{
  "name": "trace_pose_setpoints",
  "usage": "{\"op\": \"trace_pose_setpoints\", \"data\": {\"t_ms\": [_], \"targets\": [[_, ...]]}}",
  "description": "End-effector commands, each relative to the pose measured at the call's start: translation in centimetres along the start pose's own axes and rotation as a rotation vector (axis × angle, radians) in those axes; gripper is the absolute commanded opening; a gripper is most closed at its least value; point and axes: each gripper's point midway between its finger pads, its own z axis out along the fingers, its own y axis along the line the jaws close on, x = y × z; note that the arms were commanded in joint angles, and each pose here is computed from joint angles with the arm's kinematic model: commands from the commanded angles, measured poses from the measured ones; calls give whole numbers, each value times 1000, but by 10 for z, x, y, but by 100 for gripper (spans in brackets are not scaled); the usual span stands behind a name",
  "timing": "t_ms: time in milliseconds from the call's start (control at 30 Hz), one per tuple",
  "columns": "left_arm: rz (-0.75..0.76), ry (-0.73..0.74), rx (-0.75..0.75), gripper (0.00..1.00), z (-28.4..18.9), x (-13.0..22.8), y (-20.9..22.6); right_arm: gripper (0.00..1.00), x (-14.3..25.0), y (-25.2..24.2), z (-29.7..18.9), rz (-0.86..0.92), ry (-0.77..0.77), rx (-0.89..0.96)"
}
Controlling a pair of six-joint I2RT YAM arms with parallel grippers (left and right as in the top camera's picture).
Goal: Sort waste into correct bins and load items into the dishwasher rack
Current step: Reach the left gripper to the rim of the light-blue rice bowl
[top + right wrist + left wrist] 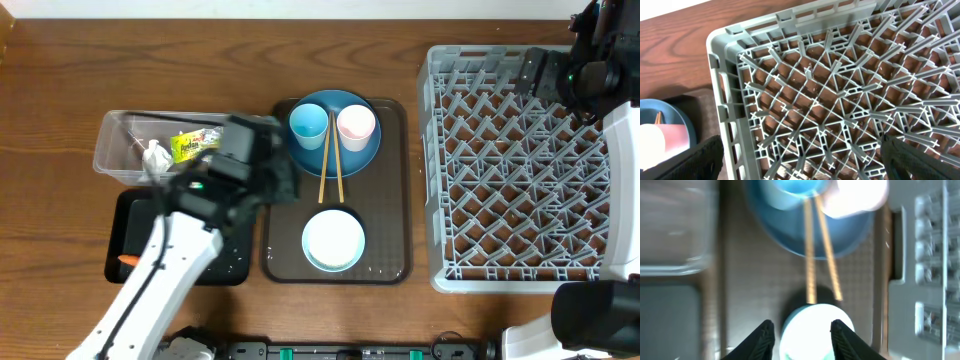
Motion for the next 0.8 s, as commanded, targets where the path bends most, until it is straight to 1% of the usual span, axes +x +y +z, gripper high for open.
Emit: {"op": "trace_pose_setpoints", "data": {"t_ms": [0, 167, 300, 467, 633, 767], "targets": [[81, 19, -3, 36, 13, 7, -19, 99, -6, 0, -5, 9, -20, -2], [173, 86, 28, 36, 41, 29, -49, 99, -6, 0, -5, 9, -20, -2], [223, 141, 24, 36, 55, 42, -61, 99, -6, 0, -5, 9, -20, -2], [333, 180, 20, 36, 56, 42, -77, 99, -6, 0, -5, 9, -20, -2], [382, 244, -17, 36, 61, 48, -80, 99, -6, 0, -5, 9, -20, -2], [420, 320, -50, 36, 74, 67, -76, 99, -6, 0, -5, 9, -20, -2]]}}
